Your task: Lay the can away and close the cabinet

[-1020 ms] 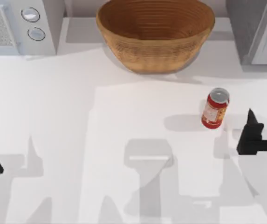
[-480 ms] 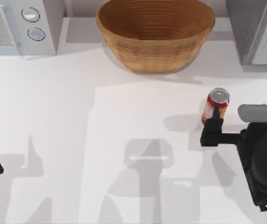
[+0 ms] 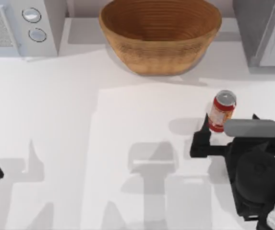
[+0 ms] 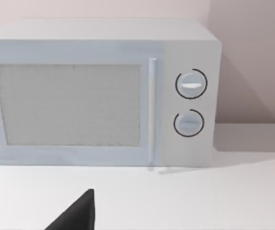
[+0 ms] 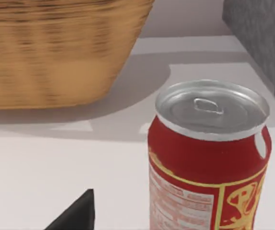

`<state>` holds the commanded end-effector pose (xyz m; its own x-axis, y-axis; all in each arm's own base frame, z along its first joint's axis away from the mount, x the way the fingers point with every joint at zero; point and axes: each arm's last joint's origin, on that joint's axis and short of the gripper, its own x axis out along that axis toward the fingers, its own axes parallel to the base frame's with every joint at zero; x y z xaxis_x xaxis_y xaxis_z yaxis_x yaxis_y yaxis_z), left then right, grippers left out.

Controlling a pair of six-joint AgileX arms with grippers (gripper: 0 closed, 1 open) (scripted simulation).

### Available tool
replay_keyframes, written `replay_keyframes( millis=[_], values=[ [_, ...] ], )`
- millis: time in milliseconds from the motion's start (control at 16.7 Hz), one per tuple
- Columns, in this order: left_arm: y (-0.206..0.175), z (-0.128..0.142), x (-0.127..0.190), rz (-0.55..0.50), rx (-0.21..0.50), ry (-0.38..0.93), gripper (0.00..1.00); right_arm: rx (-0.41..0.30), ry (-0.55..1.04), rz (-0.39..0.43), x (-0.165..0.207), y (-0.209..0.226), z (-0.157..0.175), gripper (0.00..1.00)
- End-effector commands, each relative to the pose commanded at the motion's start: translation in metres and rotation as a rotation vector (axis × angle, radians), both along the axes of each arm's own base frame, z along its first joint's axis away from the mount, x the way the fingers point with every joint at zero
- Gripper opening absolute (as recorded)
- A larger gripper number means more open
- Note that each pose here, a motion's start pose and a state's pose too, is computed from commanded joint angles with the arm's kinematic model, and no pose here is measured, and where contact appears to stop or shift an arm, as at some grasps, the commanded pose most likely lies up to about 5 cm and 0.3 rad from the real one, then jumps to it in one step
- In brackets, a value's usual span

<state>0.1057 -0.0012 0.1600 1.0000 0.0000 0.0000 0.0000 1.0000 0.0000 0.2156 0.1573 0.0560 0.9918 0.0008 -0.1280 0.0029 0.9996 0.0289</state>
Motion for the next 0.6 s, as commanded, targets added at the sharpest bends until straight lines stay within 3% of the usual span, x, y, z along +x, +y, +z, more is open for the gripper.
replay_keyframes(
  millis=[600],
  values=[
    [0.0, 0.0, 0.0, 0.0, 0.0, 0.0, 1.0, -0.027, -0.032, -0.007, 0.004, 0.005, -0.027, 1.0]
  ],
)
